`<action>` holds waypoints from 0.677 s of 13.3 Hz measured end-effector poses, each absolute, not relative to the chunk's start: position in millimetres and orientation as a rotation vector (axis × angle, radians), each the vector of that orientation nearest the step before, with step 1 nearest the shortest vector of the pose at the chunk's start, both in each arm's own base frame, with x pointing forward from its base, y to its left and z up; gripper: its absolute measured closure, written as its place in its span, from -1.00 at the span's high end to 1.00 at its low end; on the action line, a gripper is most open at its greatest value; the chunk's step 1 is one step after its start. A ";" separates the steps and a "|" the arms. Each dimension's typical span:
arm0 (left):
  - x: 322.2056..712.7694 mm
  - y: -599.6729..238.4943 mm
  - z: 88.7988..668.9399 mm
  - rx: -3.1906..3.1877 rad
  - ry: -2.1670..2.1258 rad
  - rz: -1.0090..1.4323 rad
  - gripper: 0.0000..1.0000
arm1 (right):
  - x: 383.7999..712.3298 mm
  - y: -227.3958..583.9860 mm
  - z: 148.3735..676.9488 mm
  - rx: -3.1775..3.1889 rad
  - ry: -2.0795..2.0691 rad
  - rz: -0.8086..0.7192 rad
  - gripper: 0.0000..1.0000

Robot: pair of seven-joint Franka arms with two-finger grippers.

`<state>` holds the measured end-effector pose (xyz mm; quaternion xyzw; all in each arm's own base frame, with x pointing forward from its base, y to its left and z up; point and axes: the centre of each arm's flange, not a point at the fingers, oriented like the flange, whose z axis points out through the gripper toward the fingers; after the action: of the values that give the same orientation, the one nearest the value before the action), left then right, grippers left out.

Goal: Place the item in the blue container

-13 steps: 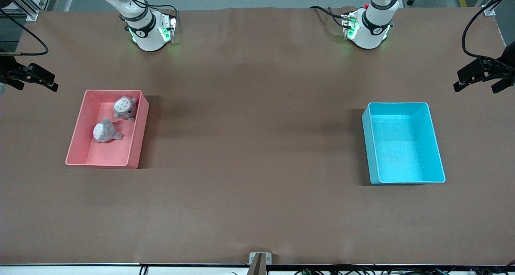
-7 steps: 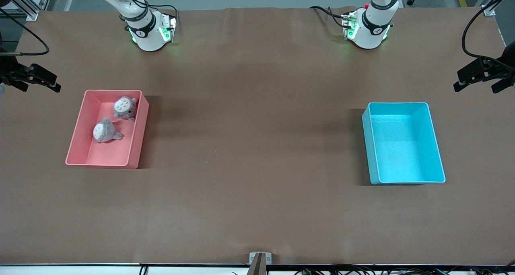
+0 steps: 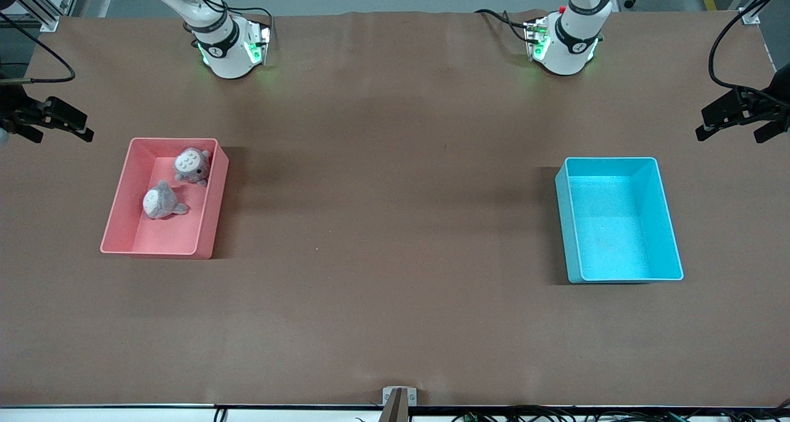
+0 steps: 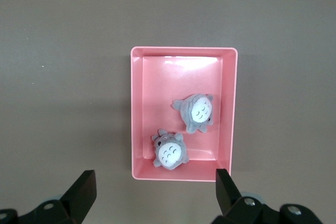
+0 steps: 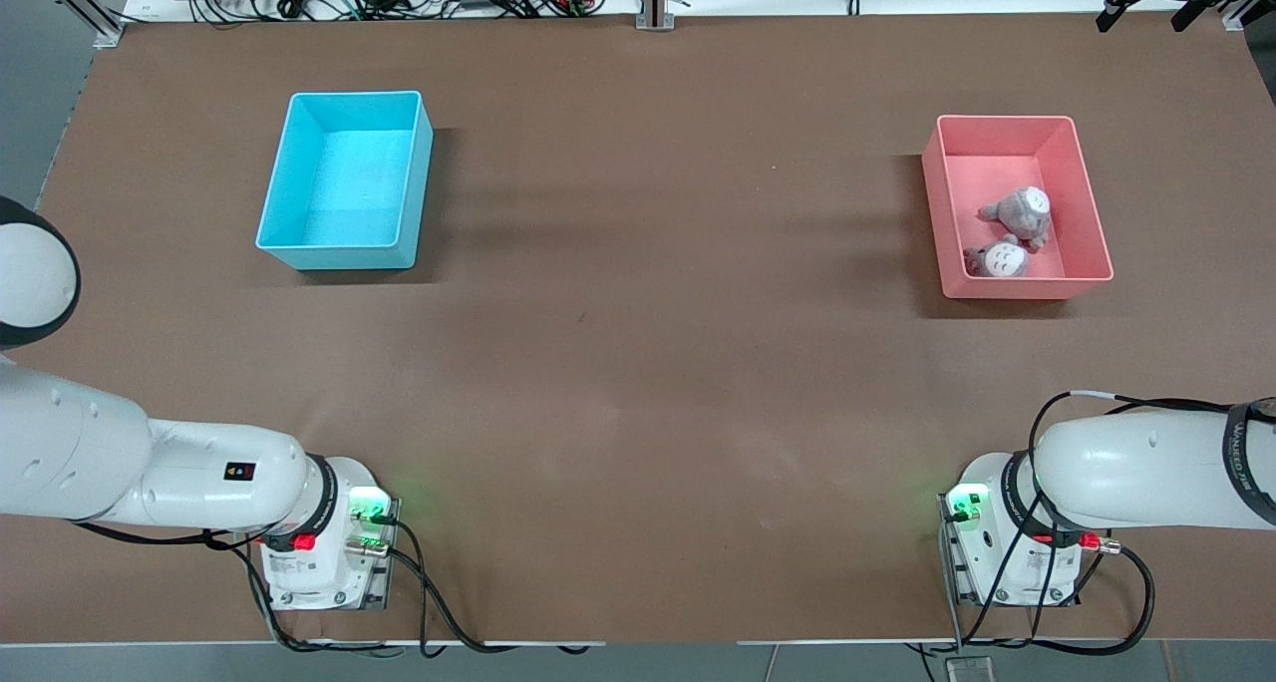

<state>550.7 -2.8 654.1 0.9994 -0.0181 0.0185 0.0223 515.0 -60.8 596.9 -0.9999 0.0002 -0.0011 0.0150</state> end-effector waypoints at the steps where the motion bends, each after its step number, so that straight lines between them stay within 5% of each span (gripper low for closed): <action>1: 550.7 -2.7 654.1 3.096 -0.056 0.057 1.00 | 514.6 -60.6 596.5 -3.111 0.000 0.002 1.00; 9: 550.7 -2.4 654.1 3.096 -0.055 0.057 1.00 | 509.9 -59.3 592.8 -3.104 -0.003 0.071 1.00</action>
<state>550.7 -2.4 654.1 0.9994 -0.0177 0.0186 0.0223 509.9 -59.3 592.8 -0.9996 -0.0011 0.0230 0.0184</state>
